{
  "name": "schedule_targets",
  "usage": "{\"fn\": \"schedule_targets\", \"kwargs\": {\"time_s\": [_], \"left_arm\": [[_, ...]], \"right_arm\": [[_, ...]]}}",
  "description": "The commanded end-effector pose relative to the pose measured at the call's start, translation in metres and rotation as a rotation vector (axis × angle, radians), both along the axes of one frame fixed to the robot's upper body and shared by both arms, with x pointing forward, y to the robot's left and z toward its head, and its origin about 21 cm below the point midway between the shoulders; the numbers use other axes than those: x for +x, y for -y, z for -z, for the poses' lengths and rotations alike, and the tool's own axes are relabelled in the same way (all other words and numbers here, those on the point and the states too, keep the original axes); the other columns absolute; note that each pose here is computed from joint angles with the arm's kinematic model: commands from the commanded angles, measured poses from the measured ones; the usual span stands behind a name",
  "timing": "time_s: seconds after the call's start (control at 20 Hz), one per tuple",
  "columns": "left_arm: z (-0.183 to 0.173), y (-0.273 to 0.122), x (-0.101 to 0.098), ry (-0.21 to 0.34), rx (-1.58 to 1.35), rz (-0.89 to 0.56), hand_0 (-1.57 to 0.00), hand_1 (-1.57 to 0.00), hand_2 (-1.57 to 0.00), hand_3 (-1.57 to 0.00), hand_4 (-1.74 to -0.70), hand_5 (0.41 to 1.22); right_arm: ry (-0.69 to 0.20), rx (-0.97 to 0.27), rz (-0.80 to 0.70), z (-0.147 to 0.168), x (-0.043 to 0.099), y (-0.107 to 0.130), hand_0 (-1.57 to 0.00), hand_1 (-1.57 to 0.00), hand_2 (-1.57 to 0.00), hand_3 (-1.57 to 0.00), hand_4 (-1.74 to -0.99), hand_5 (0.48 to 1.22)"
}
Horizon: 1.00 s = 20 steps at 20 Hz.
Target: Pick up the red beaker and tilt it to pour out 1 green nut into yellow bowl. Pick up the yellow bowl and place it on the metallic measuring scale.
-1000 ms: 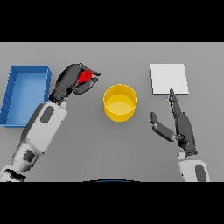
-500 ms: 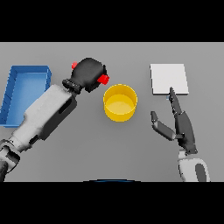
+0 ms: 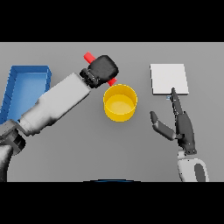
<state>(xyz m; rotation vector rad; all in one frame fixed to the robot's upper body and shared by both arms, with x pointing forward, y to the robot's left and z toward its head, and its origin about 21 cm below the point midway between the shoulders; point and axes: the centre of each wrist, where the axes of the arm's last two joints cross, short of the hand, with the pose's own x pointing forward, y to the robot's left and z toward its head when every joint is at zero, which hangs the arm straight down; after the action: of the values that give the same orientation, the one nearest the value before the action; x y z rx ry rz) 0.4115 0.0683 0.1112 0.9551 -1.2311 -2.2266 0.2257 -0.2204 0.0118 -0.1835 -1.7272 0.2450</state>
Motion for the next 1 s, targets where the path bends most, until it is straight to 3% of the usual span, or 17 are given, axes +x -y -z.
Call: {"fn": "schedule_targets", "kwargs": {"time_s": [0.0, 0.65, 0.95], "left_arm": [[0.000, 0.005, -0.001, 0.007, 0.050, 0.006, -1.57, -1.57, -1.57, -1.57, -1.72, 1.219], [-0.002, 0.040, -0.004, 0.241, 0.508, 0.251, -1.57, -1.57, -1.57, -1.57, -1.73, 1.221], [-0.001, 0.059, -0.009, 0.323, 0.628, 0.317, -1.57, -1.57, -1.57, -1.57, -1.72, 1.221]], "right_arm": [[-0.005, -0.009, 0.006, 0.000, 0.001, 0.000, 0.00, 0.00, 0.00, 0.00, -1.193, 0.649], [0.001, -0.022, 0.014, 0.001, 0.003, -0.004, 0.00, 0.00, 0.00, 0.00, -1.162, 0.627], [-0.008, -0.054, 0.031, 0.002, 0.003, 0.000, 0.00, 0.00, 0.00, 0.00, -1.155, 0.637]]}}
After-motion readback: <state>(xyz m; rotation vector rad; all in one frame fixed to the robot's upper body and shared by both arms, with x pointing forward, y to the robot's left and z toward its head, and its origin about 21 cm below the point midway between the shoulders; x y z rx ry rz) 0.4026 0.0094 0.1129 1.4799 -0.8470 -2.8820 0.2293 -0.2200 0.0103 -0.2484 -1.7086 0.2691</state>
